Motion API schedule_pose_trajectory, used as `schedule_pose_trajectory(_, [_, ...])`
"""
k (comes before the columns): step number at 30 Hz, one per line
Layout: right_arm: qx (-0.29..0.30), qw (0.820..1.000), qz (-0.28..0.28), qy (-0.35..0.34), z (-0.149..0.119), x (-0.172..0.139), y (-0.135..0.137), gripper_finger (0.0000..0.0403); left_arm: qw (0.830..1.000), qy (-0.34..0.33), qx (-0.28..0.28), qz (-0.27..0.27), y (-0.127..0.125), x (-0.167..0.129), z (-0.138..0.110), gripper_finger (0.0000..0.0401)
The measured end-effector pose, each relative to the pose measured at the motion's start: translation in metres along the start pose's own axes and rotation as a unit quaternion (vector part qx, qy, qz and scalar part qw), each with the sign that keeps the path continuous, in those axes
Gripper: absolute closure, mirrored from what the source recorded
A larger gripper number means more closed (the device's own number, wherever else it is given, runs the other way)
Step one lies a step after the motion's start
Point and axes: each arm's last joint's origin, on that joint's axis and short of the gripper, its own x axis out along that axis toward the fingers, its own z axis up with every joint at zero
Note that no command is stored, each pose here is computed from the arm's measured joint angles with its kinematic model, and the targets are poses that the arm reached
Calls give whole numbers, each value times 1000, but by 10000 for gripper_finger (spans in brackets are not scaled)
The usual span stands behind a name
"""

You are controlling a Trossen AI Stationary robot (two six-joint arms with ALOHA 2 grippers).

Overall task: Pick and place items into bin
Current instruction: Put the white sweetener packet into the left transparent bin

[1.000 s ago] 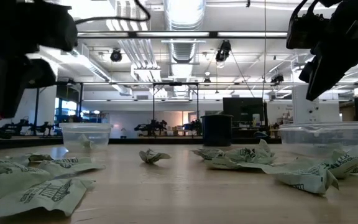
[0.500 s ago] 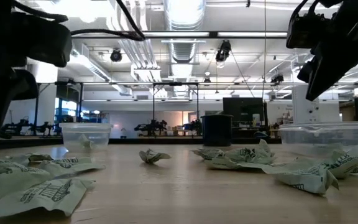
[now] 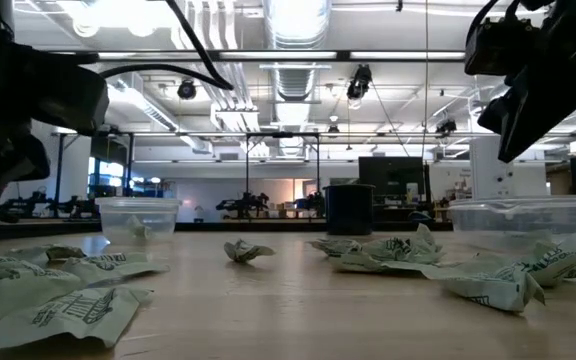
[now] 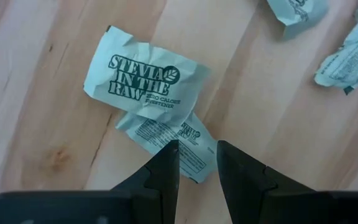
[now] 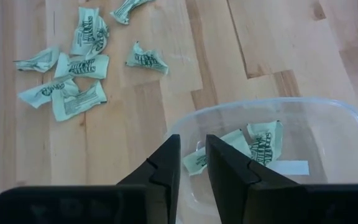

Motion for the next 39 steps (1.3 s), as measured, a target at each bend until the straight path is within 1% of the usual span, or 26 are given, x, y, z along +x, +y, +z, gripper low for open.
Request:
schedule_pose_trajectory(4, [0, 1000, -1, 1, -1, 1, 0, 332, 1000, 1, 4, 4, 0, 2, -1, 310])
schedule_pose_trajectory(9, [1, 1000, -1, 1, -1, 1, -1, 328, 998, 15, 50, 28, 1, 4, -7, 310])
schedule_pose_trajectory(11, [1, 1000, -1, 1, -1, 1, -1, 329, 996, 29, 67, 57, 6, 3, -12, 310])
schedule_pose_trajectory(13, [2, 1000, -1, 0, -1, 1, -1, 332, 992, 41, 73, 91, 12, 1, -15, 310])
schedule_pose_trajectory(15, [2, 1000, 2, -5, 0, 1, 0, 334, 986, 50, 75, 137, 20, -2, -18, 310])
schedule_pose_trajectory(17, [2, 1000, 4, -10, 1, 1, 0, 335, 980, 50, 80, 173, 26, -5, -20, 310])
schedule_pose_trajectory(19, [5, 1000, 5, -14, 2, 1, 1, 333, 977, 41, 85, 192, 30, -8, -21, 310])
schedule_pose_trajectory(25, [8, 999, 3, -34, 5, 1, 2, 331, 978, -3, 98, 186, 30, -19, -18, 310])
schedule_pose_trajectory(29, [8, 999, 4, -40, 6, 1, 2, 336, 973, -38, 118, 193, 30, -26, -16, 310])
schedule_pose_trajectory(33, [9, 999, -4, -44, 6, 1, 1, 340, 963, -47, 166, 205, 32, -25, -16, 310])
schedule_pose_trajectory(36, [9, 999, -6, -47, 6, 1, 1, 339, 960, -53, 179, 210, 35, -21, -16, 310])
schedule_pose_trajectory(39, [9, 999, -6, -48, 6, 1, 2, 340, 962, -62, 180, 195, 35, -17, -16, 310])
